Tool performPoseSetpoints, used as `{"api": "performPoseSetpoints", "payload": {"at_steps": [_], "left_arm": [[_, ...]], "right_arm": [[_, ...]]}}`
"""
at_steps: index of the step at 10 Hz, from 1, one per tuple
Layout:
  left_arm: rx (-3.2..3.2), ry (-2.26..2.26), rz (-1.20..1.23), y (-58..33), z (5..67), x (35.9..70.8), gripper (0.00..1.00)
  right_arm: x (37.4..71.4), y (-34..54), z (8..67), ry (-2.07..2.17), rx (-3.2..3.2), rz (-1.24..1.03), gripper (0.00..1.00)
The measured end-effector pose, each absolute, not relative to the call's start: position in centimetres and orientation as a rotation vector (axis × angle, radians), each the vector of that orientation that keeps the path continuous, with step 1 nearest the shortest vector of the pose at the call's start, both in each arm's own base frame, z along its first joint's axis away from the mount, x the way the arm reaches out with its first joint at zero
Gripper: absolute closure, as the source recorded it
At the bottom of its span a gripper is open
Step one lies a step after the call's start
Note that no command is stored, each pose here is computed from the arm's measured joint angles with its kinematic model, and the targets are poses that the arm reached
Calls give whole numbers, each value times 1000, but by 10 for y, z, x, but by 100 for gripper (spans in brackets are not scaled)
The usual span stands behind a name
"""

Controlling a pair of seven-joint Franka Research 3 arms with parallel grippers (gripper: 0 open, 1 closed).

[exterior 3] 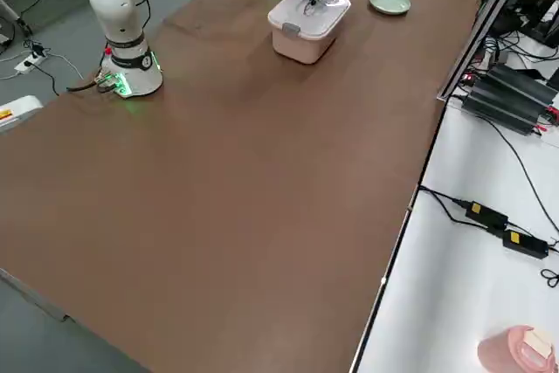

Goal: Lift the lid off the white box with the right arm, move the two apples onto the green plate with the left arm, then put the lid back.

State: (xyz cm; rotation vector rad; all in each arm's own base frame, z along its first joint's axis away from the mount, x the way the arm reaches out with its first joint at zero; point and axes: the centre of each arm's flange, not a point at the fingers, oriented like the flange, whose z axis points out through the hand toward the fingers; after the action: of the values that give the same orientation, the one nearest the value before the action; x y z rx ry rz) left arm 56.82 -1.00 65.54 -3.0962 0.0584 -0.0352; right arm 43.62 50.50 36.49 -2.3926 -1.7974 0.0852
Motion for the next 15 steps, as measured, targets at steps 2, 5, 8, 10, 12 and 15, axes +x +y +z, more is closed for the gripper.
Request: {"api": "performPoseSetpoints", "payload": {"at_steps": [2,5,8,10,12,15], "left_arm": [[-3096,58,-33,-10,655,568,0],[-3096,58,-32,-10,655,568,0],[-3096,62,-32,-12,655,568,0],[-3102,41,-35,-28,655,568,0],[-3114,-5,-40,-83,655,562,0],[-3131,-59,-32,-191,652,537,0]], "right_arm": [[434,500,388,-1791,-2387,74,93],[456,465,437,-1710,-2437,18,93],[494,395,473,-1616,-2488,39,93],[532,330,484,-1579,-2505,29,93],[562,272,488,-1509,-2546,9,93],[589,207,490,-1405,-2645,-10,93]]}}
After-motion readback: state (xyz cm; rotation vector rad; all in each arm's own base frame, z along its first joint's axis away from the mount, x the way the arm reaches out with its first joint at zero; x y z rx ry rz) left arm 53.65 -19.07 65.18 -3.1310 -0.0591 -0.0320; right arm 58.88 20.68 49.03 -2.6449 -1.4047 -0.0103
